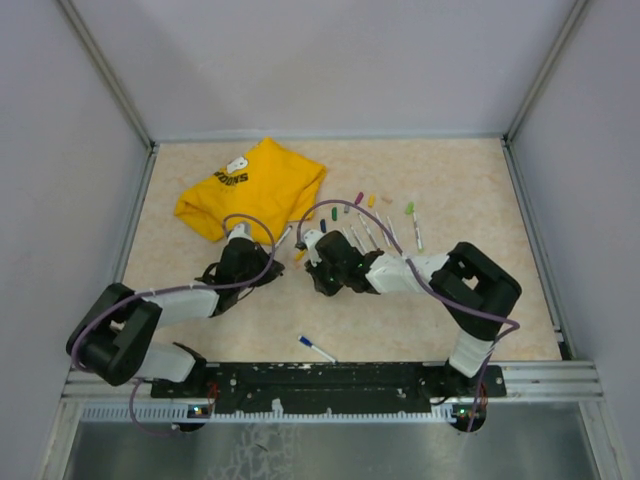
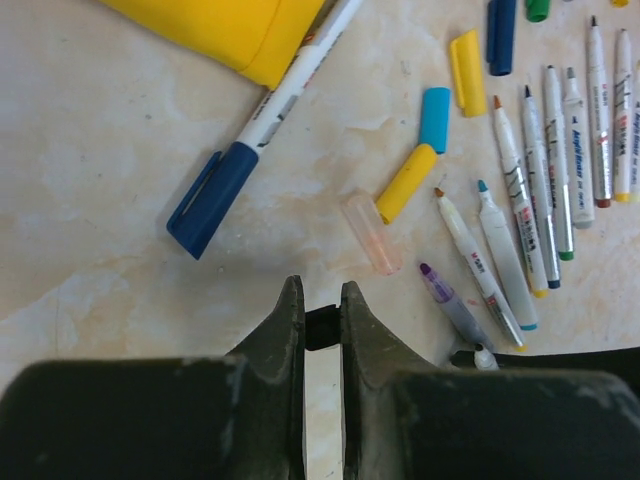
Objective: Open the pen caps
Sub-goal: Place the pen at the center of the board.
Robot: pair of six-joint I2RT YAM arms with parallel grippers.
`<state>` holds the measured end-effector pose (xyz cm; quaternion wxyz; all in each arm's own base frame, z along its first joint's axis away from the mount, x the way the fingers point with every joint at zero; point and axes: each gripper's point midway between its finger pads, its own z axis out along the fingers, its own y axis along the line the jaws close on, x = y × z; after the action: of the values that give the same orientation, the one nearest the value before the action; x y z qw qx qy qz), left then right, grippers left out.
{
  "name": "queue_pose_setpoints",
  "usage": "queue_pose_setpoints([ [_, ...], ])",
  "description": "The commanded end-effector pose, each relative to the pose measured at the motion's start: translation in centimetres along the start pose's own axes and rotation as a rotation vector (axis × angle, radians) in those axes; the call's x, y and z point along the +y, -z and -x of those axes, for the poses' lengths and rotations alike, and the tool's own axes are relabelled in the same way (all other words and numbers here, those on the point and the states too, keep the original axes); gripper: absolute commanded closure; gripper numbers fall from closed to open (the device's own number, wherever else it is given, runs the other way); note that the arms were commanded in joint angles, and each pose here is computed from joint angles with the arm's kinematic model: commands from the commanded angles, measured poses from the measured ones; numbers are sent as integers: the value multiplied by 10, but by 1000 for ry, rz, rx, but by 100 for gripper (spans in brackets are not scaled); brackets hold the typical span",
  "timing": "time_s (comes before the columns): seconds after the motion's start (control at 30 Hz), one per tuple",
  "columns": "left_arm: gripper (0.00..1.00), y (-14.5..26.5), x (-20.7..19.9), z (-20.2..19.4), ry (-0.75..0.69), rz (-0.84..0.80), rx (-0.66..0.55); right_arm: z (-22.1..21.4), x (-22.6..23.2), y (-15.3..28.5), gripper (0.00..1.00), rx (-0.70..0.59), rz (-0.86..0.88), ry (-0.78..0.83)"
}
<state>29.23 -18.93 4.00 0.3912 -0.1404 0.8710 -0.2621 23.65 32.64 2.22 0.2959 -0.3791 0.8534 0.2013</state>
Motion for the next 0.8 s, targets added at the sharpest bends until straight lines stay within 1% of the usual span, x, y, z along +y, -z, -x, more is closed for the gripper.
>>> queue_pose_setpoints([
  [0.0,84,-6,9,2,24,63,-2,26,-1,-4,86,-60,-25,-11],
  [0.03,81,-7,10,2,25,68,-1,26,-1,-4,86,-58,-24,-10],
  [0.17,76,-9,15,0,25,95,7,26,-3,-5,84,-47,-32,-3],
  [0.2,74,-9,15,0,26,99,9,26,-3,-5,79,-46,-35,-1],
  [0.23,73,-10,16,-1,28,101,10,26,-4,-5,79,-44,-37,1],
  [0.43,66,-9,18,-1,31,107,12,26,-4,-5,78,-38,-38,11],
  [0.63,62,-8,17,0,27,106,9,27,-5,-4,77,-39,-41,23],
  [0.77,60,-6,15,2,23,99,6,35,-5,2,77,-67,-42,40],
])
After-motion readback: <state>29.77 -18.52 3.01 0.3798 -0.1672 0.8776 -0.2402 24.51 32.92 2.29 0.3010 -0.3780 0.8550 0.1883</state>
